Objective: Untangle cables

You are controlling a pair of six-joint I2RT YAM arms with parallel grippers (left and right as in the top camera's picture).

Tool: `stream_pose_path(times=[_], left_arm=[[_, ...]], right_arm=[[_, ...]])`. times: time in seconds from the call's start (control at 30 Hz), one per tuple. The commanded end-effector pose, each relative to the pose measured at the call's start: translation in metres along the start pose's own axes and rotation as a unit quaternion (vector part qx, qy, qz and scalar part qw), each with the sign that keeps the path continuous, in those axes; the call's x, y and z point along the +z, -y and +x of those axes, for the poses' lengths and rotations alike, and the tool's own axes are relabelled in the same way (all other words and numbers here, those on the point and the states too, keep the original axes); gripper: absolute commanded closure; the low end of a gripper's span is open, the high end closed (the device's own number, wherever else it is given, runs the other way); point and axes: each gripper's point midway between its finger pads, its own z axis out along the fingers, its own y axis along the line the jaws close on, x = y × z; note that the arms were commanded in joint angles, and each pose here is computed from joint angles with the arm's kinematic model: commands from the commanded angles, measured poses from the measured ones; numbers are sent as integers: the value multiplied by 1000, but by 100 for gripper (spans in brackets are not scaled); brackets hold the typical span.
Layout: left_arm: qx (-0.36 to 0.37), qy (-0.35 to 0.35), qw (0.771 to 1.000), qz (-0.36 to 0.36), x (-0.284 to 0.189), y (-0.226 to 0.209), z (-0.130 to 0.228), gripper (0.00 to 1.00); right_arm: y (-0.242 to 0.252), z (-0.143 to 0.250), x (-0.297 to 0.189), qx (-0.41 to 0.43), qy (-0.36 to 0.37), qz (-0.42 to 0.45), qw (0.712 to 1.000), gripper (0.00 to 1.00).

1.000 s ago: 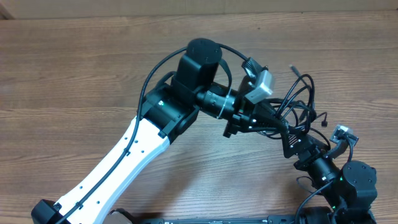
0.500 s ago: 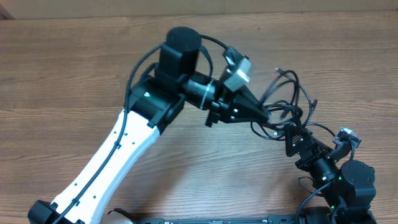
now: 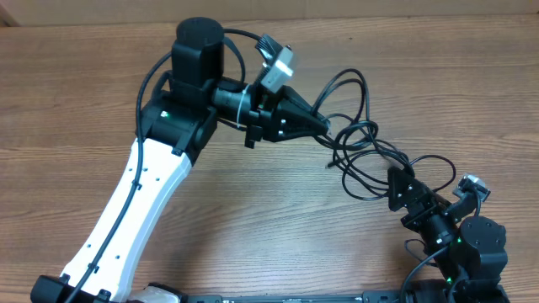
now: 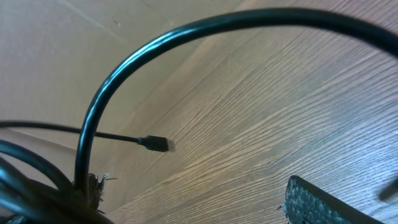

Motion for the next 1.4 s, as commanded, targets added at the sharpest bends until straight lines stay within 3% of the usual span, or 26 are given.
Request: stream_pose_path(times=[0.0,0.63,1.0,1.37], left_arm=[[15,6,1000,9,-17,14,-13,96],[11,17,1000,-16,-34,6,-16,96],[12,19,999,-43,-26,-4,-17,96],[43,8,998,-51,18,-3,-18,96]], right_arm=[[16,-12,-3,2,35,47,998,8],[15,-11,-2,2,33,44,998,7],[-39,-4,-5,-55,-4,-92,994,8],[-49,-1,-7,-73,-13,-120,990,8]])
